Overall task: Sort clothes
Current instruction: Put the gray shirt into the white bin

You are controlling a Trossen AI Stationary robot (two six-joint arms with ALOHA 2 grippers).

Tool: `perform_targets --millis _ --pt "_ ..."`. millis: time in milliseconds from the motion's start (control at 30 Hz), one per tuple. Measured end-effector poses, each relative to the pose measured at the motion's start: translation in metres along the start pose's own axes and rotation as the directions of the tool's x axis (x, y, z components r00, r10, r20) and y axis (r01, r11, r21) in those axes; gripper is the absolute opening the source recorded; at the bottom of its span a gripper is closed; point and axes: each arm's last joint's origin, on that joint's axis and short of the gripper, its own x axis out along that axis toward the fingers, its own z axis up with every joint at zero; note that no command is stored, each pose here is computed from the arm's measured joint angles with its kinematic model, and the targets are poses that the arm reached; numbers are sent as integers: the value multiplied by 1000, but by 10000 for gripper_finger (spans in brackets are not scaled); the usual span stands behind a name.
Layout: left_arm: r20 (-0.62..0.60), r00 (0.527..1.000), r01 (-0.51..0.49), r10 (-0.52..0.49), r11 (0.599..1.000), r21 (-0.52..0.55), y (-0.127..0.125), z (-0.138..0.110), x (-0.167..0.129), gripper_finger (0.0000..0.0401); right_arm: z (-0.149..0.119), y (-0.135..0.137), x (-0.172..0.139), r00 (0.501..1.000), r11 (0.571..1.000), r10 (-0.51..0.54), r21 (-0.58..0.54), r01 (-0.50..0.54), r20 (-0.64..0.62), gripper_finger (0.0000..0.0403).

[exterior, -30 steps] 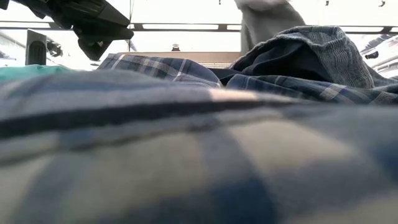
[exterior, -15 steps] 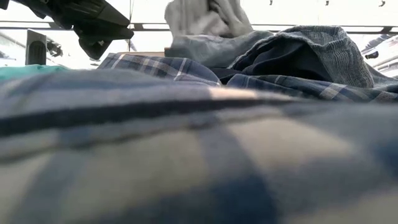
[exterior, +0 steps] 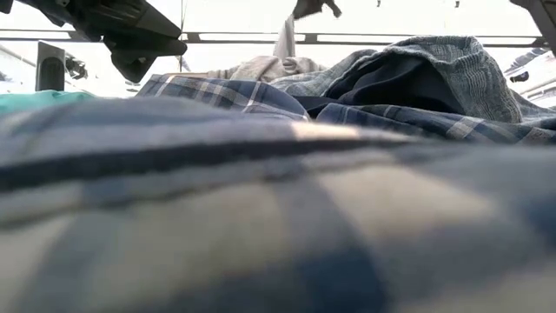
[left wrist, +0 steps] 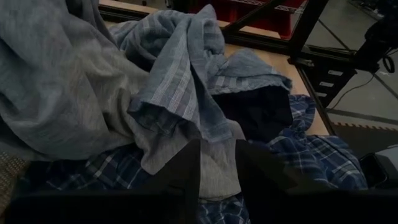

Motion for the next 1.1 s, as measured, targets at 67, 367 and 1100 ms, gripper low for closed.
perform_targets --millis 67,367,1100 --pt "1 1000 0 0 1000 0 0 0 0 107 -17 -2 13 982 996 89 31 -85 -168 5" --pt "0 1000 0 0 1000 -1 0 0 0 107 -71 19 78 815 980 190 54 -192 -548 47" --pt "-1 1000 1 -1 1000 -24 0 0 0 107 -55 59 -90 867 969 134 -119 -216 -481 149"
